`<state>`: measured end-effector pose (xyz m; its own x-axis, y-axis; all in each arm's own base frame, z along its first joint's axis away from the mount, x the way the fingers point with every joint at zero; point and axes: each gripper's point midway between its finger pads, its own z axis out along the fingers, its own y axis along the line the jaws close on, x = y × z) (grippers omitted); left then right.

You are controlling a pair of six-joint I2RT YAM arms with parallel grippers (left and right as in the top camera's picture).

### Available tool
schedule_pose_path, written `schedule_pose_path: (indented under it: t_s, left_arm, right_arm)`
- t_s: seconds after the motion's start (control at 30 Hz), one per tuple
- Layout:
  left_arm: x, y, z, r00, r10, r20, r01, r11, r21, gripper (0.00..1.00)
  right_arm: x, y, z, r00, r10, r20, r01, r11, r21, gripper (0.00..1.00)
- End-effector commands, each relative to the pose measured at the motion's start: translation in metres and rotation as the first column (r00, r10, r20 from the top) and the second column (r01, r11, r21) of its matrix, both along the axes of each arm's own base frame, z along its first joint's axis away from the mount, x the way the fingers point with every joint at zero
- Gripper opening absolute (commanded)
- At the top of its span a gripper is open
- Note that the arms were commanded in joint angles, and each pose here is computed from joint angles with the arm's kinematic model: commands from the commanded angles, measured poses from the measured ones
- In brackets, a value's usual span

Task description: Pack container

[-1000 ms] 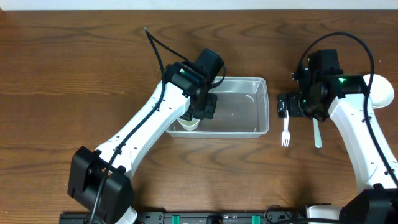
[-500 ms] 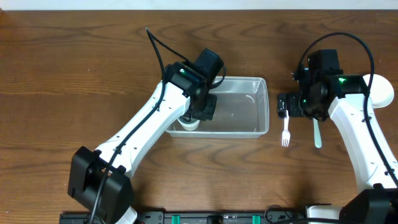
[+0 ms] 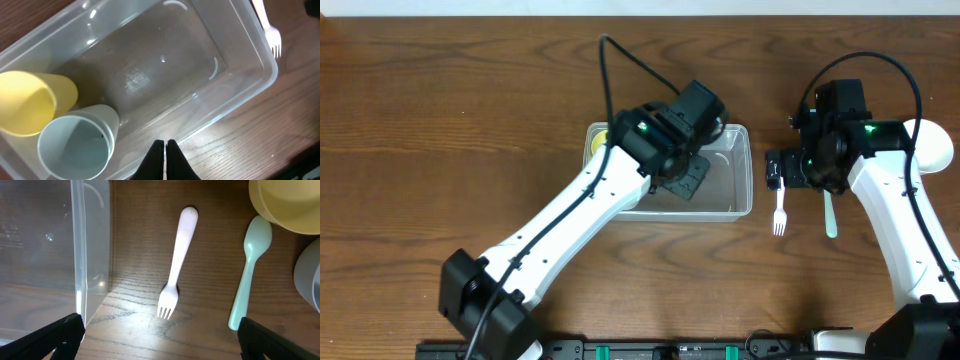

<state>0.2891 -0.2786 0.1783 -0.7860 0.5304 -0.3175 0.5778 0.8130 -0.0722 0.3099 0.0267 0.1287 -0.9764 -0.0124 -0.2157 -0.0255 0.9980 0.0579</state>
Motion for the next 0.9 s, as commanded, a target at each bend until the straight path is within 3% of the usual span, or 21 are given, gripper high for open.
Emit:
schedule_pose_path:
  t_s: [0.0, 0.4, 0.6, 0.87]
  left_arm:
    - [0.008, 0.001, -0.026, 0.998, -0.063, -0.024, 0.065, 0.995, 0.076, 0.06]
    - [0.03, 0.021, -0.097, 0.994, -0.083, -0.065, 0.099, 0.947, 0.306, 0.06]
    - [0.041, 0.043, -0.102, 0.998, -0.045, -0.044, 0.059, 0.919, 0.39, 0.05]
    - [0.033, 0.063, -0.102, 0.995, -0.016, -0.102, 0.06, 0.898, 0.435, 0.06]
  right_arm:
    - [0.004, -0.002, 0.003, 1.0, -0.01, 0.01, 0.01, 1.0, -0.003, 0.99]
    - [0.003, -0.002, 0.003, 1.0, -0.01, 0.006, 0.01, 1.0, -0.003, 0.99]
    - [0.002, -0.002, 0.003, 1.0, -0.01, 0.005, 0.01, 1.0, -0.003, 0.99]
    - [0.002, -0.002, 0.003, 1.0, -0.01, 0.005, 0.01, 1.0, -0.003, 0.99]
